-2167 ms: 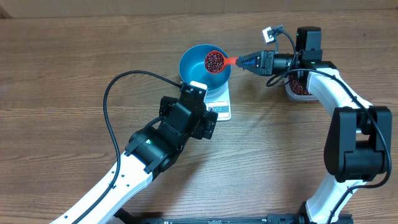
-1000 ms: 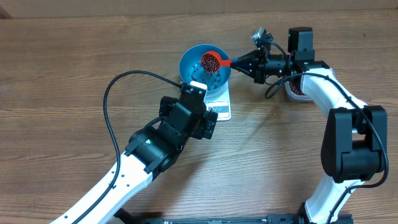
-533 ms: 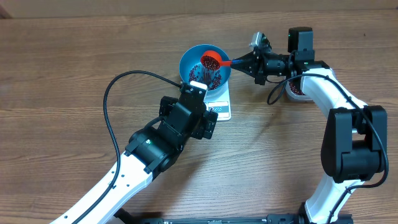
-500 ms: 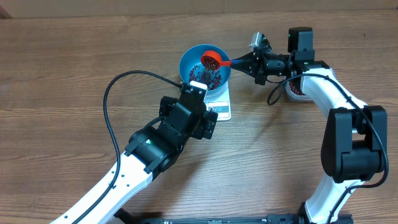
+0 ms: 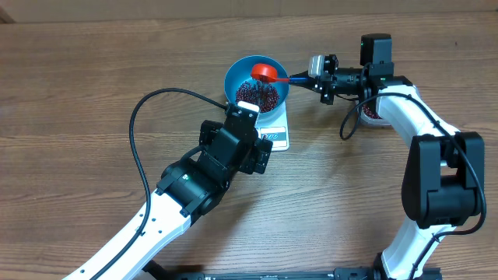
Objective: Scoop item into bowl and weigh 150g on scale
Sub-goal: 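Tilt the scoop with the right gripper to pour beans into the bowl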
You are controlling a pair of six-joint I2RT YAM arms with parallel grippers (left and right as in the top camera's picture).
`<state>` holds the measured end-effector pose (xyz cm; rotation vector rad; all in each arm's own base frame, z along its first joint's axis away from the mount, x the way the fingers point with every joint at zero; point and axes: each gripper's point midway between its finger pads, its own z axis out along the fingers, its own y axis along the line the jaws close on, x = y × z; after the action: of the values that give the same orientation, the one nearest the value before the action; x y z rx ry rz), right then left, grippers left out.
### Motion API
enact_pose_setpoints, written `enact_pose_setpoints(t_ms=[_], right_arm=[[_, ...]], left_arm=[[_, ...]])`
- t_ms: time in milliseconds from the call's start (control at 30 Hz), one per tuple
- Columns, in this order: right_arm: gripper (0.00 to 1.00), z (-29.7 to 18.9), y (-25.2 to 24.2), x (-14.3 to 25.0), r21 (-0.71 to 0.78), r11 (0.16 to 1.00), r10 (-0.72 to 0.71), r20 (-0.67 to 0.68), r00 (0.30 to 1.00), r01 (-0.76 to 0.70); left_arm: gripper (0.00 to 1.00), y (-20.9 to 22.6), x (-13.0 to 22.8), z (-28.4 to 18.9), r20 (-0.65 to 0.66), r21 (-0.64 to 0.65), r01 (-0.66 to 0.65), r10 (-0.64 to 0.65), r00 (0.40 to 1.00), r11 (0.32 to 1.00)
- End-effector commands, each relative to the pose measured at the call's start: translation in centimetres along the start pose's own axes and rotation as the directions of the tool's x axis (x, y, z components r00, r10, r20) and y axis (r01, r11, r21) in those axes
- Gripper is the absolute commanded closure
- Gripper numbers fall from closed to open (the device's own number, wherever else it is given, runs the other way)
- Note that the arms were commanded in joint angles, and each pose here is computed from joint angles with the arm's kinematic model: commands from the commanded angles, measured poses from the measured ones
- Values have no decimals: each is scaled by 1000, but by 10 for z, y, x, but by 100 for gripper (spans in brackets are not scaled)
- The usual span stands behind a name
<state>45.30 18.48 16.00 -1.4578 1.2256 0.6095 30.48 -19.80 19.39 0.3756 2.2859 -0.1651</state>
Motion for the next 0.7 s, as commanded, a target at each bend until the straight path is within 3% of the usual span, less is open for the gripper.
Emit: enact_pose_setpoints(t_ms=[0,233,500,667], right_arm=[[96,2,-10,-8,16,983,-184,20,983,183],[96,1,-23,-16,58,960,-274,30,961,272],[96,2,-10,-9,14,986,-164,26,986,164],[96,-3,-8,-29,-16,1000,16,96,995,-15]], left_arm=[[0,2,3,4,-7,-19,9,-10,1000,1000],[0,3,3,4,-8,-19,9,-10,1000,1000],[1,3,3,4,-8,-19,9,-10,1000,1000],[1,3,3,4,-8,-19,9,-10,1000,1000]])
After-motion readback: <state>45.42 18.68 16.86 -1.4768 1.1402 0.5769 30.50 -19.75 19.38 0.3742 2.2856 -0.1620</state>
